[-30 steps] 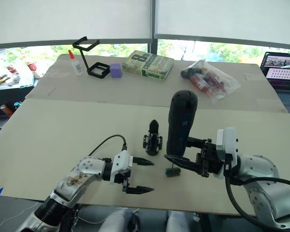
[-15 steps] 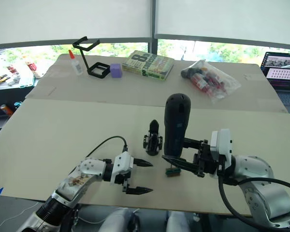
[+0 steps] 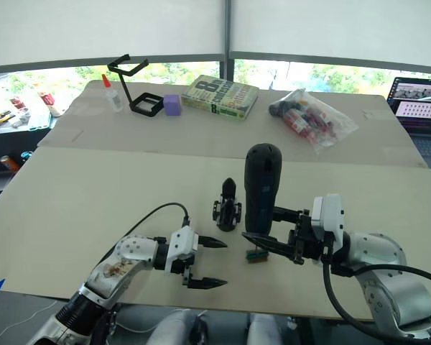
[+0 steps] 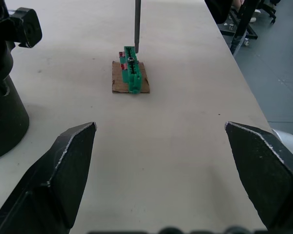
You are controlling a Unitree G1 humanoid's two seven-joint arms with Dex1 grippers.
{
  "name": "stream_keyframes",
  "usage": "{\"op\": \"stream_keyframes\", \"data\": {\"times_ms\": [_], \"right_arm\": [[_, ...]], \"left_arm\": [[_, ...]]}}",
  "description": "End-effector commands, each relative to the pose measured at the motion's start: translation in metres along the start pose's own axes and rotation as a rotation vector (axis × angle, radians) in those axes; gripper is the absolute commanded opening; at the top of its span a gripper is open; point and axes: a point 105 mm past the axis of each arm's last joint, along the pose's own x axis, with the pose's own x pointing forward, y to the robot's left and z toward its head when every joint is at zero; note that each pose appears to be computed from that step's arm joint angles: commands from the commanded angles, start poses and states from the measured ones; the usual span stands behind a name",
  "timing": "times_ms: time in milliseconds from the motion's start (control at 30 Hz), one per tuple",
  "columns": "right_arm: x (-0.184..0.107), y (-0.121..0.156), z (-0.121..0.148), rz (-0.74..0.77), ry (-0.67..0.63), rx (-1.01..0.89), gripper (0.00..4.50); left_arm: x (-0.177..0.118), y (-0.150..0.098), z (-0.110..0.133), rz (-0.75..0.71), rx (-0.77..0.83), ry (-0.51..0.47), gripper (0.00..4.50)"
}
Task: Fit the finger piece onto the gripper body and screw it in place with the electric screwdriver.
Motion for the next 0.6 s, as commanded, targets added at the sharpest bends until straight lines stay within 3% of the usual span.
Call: {"op": "stream_keyframes", "data": {"times_ms": [33, 600], "right_arm": [[-0.0016, 0.0000, 0.0139, -0.009, -0.050, -0.066, 1.93], [-0.0016, -0.0017, 0.0128, -0.016, -0.045, -0.068, 1.93]], "left_arm": [[0.0020, -0.0012, 0.0047, -0.009, 0.034, -0.015, 4.46], [0.0020, -0.0006, 0.0027, -0.010, 0.033, -0.019, 4.46]]}}
